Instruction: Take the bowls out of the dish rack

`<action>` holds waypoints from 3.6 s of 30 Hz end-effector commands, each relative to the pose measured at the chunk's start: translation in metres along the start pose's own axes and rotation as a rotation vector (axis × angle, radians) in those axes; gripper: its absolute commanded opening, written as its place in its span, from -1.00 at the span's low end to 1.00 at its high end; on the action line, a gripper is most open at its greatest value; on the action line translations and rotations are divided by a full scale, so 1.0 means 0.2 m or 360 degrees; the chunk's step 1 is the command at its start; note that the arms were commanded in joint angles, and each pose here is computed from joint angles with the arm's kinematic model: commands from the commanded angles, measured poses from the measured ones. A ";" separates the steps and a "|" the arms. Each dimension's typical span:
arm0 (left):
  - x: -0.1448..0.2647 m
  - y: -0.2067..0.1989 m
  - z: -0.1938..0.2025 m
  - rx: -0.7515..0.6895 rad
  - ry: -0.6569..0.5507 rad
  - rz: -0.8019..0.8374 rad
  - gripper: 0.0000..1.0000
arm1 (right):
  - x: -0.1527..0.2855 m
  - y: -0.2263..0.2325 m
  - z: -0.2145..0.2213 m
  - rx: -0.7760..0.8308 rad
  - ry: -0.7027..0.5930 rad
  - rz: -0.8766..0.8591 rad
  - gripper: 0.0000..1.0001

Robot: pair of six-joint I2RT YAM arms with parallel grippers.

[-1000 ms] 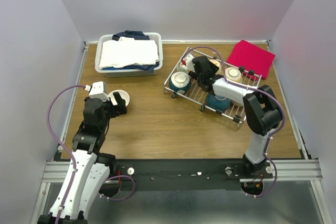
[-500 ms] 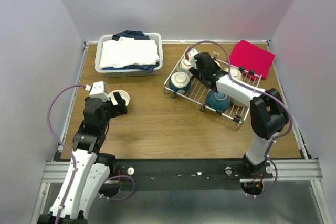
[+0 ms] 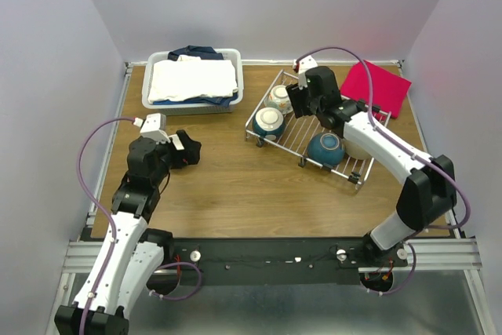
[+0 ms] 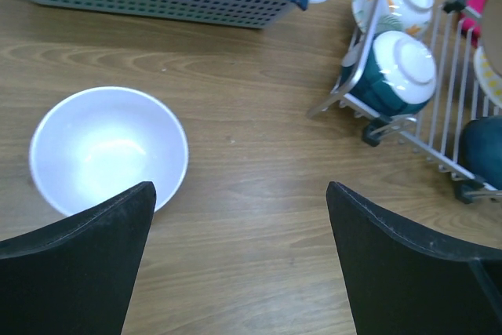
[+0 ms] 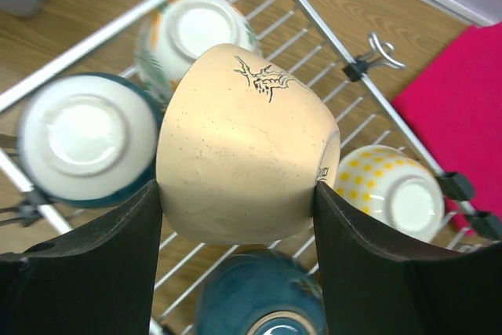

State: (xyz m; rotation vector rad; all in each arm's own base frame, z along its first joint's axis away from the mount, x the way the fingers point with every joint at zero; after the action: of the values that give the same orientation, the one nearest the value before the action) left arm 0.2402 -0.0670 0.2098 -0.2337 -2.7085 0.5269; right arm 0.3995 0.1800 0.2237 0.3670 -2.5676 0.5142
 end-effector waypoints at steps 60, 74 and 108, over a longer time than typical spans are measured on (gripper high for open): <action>-0.36 -0.60 0.07 0.0492 0.0113 0.0488 -1.00 | 0.72 0.52 -0.19 -0.1234 -0.0657 -0.1531 0.68; -0.17 -0.17 -0.06 0.0102 0.0110 -0.0274 -1.00 | 0.60 0.37 -0.04 -0.0893 -0.0442 -0.0991 1.00; -0.35 0.59 0.17 0.0437 0.0385 -0.0877 -0.42 | 0.60 0.35 0.16 -0.0766 -0.0247 -0.0863 1.00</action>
State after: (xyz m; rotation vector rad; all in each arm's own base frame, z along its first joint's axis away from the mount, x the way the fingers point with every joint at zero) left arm 0.2914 0.0183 0.1118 0.5218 -2.2561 0.5943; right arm 0.2612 0.2147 0.2481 0.9554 -2.4731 -0.3683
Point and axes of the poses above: each gripper's point midway between its finger pads, its own x axis back along the fingers, its own y axis along the line the jaws close on, z = x × y, the point moved 3 cm from there along x, back along the fingers, and after that the axes turned 2 degrees about x, right-handed, at the moved point
